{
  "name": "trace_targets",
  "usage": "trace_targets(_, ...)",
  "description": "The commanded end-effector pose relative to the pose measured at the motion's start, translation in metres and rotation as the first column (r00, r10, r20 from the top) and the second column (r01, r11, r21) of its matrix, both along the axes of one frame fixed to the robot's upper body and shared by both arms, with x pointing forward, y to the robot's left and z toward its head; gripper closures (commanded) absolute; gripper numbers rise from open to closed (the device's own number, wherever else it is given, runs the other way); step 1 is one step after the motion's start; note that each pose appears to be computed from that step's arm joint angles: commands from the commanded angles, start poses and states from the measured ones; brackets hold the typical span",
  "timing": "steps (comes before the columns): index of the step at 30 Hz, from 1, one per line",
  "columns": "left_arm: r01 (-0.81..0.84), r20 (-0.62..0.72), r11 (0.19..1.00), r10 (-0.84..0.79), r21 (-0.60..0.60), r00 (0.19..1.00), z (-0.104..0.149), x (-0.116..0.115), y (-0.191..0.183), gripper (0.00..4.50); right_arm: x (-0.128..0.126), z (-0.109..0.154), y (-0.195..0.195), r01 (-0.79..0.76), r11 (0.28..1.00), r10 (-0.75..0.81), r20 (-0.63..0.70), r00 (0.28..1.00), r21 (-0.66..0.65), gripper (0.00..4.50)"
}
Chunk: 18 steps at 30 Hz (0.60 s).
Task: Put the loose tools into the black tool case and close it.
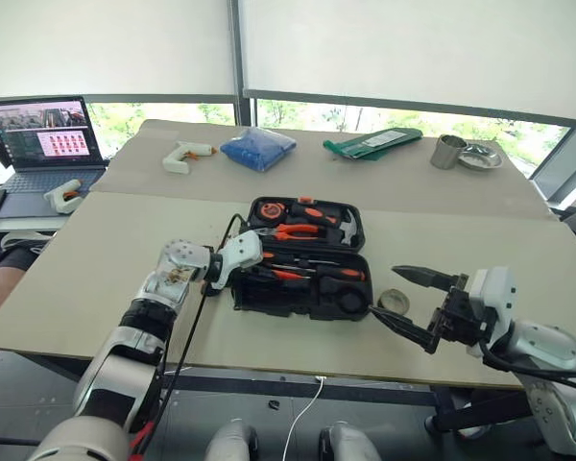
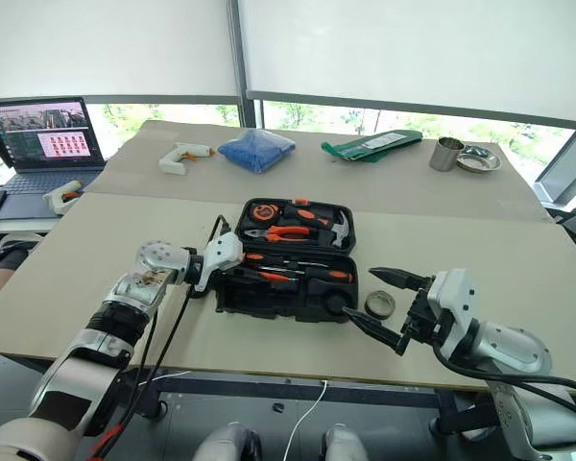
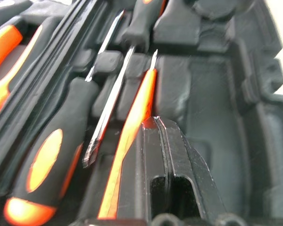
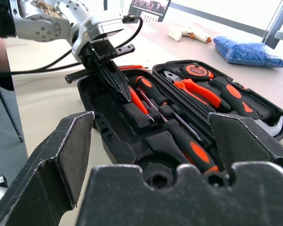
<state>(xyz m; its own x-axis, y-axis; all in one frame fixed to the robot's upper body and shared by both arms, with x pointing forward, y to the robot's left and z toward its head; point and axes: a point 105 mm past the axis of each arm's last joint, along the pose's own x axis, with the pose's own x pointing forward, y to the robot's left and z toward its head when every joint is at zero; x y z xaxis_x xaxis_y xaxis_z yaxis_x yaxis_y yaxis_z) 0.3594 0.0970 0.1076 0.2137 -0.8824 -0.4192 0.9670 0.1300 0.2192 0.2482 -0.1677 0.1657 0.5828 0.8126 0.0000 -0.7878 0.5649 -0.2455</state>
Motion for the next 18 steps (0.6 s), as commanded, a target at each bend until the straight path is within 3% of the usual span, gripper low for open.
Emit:
trace_targets(1,0.007,0.047,0.997,-0.004,-0.071,0.999,0.021,0.002,-0.004,4.48,-0.002,0.011,0.0,-0.009,1.0,0.009,0.038,0.999,0.003,0.0)
trace_targets(7,-0.07,0.069,0.998,0.07,-0.002,0.995,0.01,0.014,0.0,4.48,-0.001,0.011,0.003,-0.023,1.0,0.022,0.032,0.999,0.006,0.0)
trace_targets(15,-0.114,0.04,0.992,0.116,-0.048,0.992,0.005,0.02,-0.006,4.48,-0.004,0.01,0.003,-0.024,1.0,0.023,0.02,1.0,0.006,0.0)
trace_targets(18,-0.093,0.028,0.996,0.093,-0.01,0.995,-0.001,0.017,-0.005,4.48,-0.006,0.009,0.003,-0.021,1.0,0.021,0.012,1.0,0.006,0.0)
